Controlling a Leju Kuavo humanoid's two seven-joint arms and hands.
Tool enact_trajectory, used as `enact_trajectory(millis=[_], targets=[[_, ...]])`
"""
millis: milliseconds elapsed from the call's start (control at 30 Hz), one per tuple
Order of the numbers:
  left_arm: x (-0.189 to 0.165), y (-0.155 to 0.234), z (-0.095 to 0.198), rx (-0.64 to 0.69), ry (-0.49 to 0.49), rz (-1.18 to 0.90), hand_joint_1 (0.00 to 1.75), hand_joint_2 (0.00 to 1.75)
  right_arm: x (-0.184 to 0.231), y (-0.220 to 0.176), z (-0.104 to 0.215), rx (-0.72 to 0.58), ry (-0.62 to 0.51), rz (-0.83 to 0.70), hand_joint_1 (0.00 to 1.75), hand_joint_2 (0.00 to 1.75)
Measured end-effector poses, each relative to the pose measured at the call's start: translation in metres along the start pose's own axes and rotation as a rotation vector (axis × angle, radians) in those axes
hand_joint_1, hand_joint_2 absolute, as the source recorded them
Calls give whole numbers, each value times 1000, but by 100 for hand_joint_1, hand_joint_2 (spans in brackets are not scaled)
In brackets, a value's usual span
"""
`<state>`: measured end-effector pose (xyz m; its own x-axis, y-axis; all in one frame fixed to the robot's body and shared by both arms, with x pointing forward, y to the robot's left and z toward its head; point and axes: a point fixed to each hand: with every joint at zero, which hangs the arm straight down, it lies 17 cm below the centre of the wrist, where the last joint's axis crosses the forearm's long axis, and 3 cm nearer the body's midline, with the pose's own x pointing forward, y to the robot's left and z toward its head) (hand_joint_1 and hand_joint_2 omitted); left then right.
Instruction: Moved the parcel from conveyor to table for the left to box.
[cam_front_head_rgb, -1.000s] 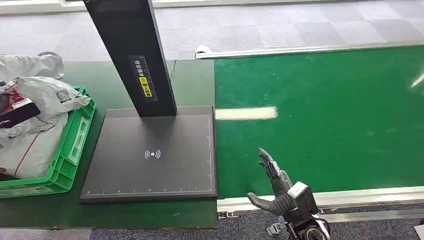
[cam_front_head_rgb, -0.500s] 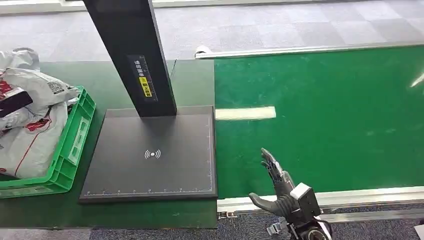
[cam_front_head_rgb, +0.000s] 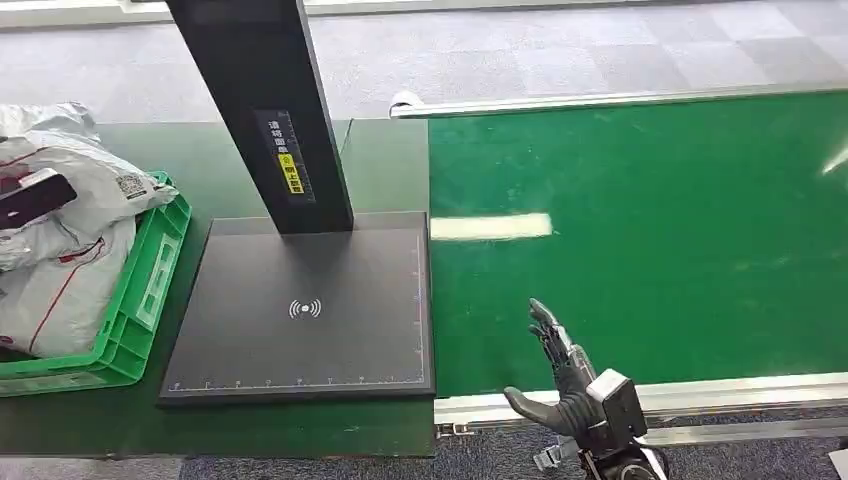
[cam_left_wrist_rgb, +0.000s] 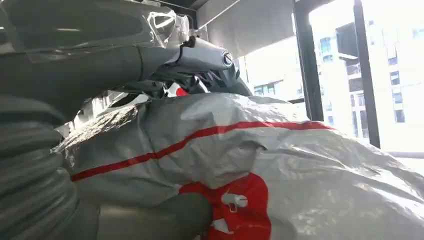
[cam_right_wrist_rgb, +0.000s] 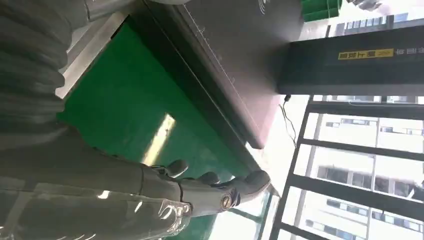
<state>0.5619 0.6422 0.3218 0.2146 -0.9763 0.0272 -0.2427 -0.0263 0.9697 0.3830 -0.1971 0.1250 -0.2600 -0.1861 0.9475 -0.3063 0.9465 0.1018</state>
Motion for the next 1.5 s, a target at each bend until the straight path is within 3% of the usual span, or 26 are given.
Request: enact_trajectory(millis=[33, 67, 100, 567, 1000, 1167, 1333, 1500], targets=[[0, 0, 0, -1, 0, 1, 63, 175, 0, 0, 0, 0, -1, 0, 0, 175], [0, 0, 0, -1, 1, 1, 49, 175, 1, 0, 0, 0, -2, 0, 0, 175], [0, 0, 0, -1, 0, 1, 0, 175, 1, 0, 0, 0, -2, 0, 0, 175], [38, -14, -2, -62, -86, 246, 0, 175, 2, -6, -1, -21, -2, 8, 0, 175], [21, 10, -9, -21, -39, 168, 0, 175, 2, -9, -10, -17, -8, 6, 0, 175], [11, 14, -5, -63, -42, 226, 0, 175, 1, -10, -11, -18, -5, 6, 0, 175], [21, 21, 11, -142, -140, 469, 0, 175, 0, -20, -8, -43, 1, 14, 0, 175], [77, 45, 42, -54, -352, 693, 0, 175, -4, -25, -1, -62, 15, 17, 0, 175]])
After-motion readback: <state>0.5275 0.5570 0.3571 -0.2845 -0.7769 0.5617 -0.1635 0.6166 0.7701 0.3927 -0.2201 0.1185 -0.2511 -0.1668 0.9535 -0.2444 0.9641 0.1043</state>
